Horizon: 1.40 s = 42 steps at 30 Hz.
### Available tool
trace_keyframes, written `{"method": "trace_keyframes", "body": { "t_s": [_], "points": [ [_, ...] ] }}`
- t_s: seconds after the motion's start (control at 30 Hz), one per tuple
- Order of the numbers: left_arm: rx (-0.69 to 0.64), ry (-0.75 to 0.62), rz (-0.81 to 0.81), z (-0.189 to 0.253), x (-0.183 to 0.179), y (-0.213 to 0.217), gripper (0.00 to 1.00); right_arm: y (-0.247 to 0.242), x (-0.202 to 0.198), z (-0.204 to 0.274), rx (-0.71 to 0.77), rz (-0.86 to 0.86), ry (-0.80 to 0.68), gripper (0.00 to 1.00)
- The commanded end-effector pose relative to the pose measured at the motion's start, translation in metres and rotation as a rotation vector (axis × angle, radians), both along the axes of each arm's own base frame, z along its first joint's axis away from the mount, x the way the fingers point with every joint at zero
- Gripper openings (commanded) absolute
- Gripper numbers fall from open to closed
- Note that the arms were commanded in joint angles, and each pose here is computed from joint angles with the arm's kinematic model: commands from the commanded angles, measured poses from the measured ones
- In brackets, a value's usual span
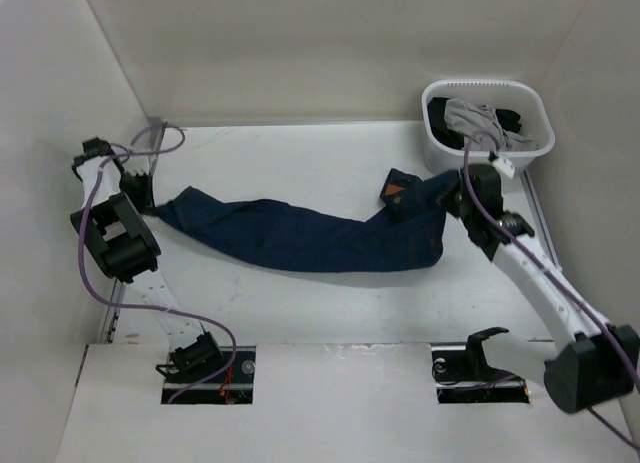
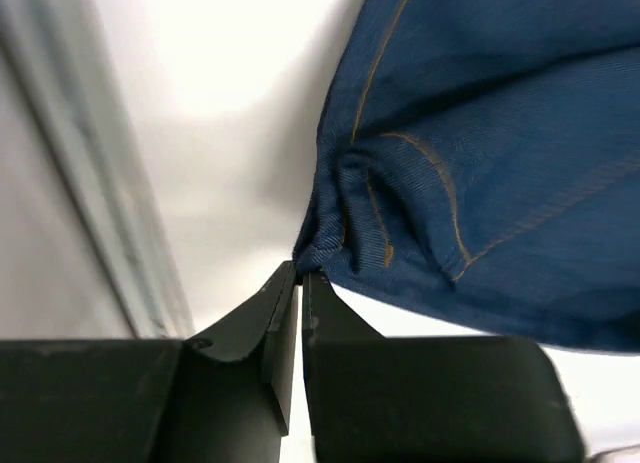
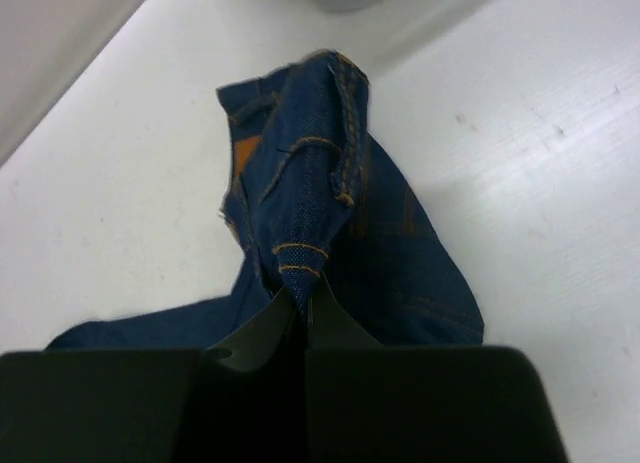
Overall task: Fold and stack the trousers
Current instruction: Flatten the trousers out
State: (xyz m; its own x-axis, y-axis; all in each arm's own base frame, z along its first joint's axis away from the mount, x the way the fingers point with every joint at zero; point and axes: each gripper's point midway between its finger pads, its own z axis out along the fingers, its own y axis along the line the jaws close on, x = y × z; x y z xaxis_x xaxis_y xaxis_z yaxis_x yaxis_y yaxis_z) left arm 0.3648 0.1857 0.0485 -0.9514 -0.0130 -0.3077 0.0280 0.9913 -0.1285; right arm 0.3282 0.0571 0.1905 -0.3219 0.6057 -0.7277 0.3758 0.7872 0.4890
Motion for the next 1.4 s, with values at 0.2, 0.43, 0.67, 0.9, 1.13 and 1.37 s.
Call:
{"method": "trace_keyframes", "body": {
  "t_s": [0.2,0.43,0.67,0.9,1.13,1.37],
  "points": [
    [0.021,-0.470,0.008,0.225,0.069,0.006,0.00,0.006,0.061,0.324,-0.044,0.068,-0.606,0.00],
    [0.153,-0.360,0.045,0.187,0.016,0.044,0.00,-0.029,0.029,0.189,0.028,-0.014,-0.402,0.00],
    [0.259,-0.146,0.046,0.095,-0.055,0.064,0.00,-0.038,-0.054,-0.016,0.307,-0.206,-0.118,0.04],
    [0.347,0.037,-0.042,0.026,-0.104,0.066,0.00,-0.069,-0.111,-0.099,0.390,-0.507,0.064,0.06],
    [0.428,0.097,-0.103,0.013,-0.124,0.073,0.01,-0.098,-0.144,-0.099,0.266,-0.648,0.140,0.13],
    [0.462,0.135,-0.144,0.018,-0.147,0.069,0.03,-0.107,-0.179,-0.089,0.250,-0.753,0.206,0.85]
  ]
}}
